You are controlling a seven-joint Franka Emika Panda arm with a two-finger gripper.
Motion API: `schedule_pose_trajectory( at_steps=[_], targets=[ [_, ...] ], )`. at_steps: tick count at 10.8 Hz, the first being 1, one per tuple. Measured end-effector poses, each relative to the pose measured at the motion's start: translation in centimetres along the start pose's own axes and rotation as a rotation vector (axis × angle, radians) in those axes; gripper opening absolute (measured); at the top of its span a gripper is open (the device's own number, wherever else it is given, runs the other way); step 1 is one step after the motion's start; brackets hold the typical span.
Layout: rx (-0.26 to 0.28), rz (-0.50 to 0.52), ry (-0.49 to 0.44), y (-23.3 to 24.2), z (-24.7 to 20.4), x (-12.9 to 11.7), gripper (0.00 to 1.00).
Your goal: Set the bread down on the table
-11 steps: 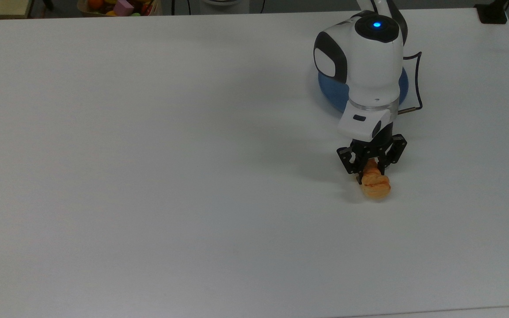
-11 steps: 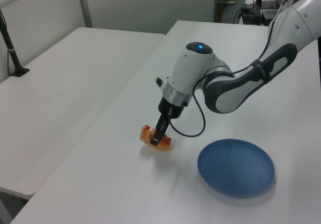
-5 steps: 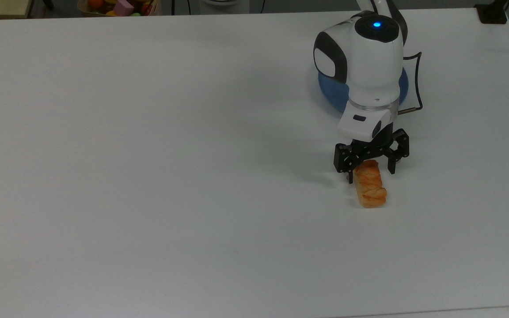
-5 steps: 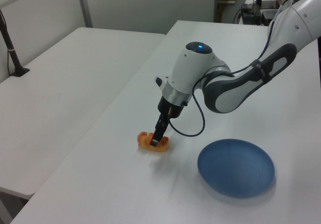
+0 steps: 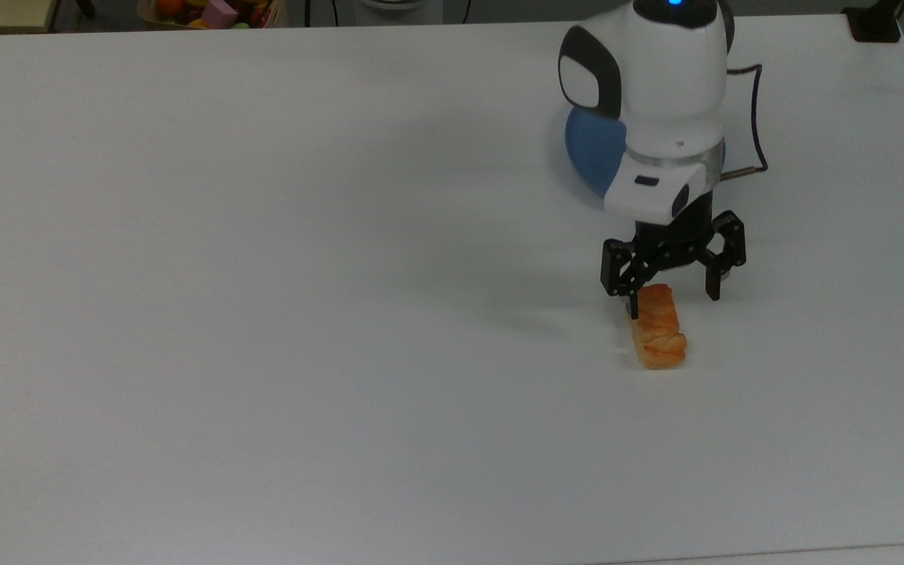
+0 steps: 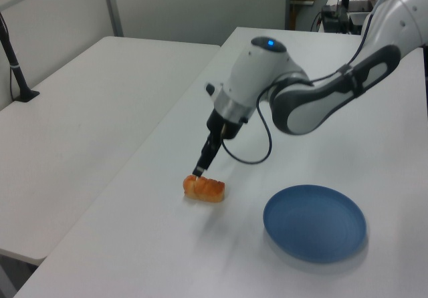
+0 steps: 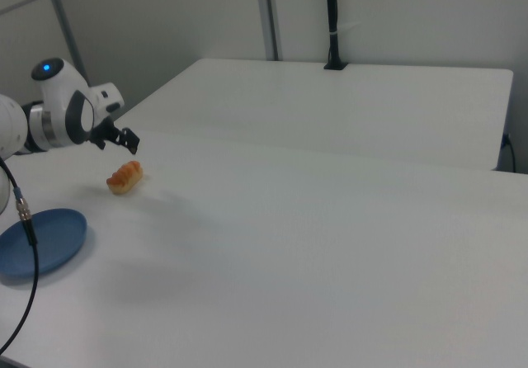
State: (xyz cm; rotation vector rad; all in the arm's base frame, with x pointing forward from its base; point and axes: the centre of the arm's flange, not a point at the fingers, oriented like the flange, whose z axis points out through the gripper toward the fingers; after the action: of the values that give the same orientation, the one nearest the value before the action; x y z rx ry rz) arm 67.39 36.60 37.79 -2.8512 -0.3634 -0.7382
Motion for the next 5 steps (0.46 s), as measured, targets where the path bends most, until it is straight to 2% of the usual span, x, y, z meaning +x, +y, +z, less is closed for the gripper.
schedule_pose_trajectory(
  at_steps=[1, 2, 5],
  targets=[
    [-0.008, 0.008, 0.015, 0.8, -2.2, 0.8, 1.00],
    [-0.033, 0.021, -0.009, 2.1, -4.5, 1.4, 1.00],
    [-0.131, 0.036, -0.146, 7.8, -12.7, 2.5, 1.00]
  ],
)
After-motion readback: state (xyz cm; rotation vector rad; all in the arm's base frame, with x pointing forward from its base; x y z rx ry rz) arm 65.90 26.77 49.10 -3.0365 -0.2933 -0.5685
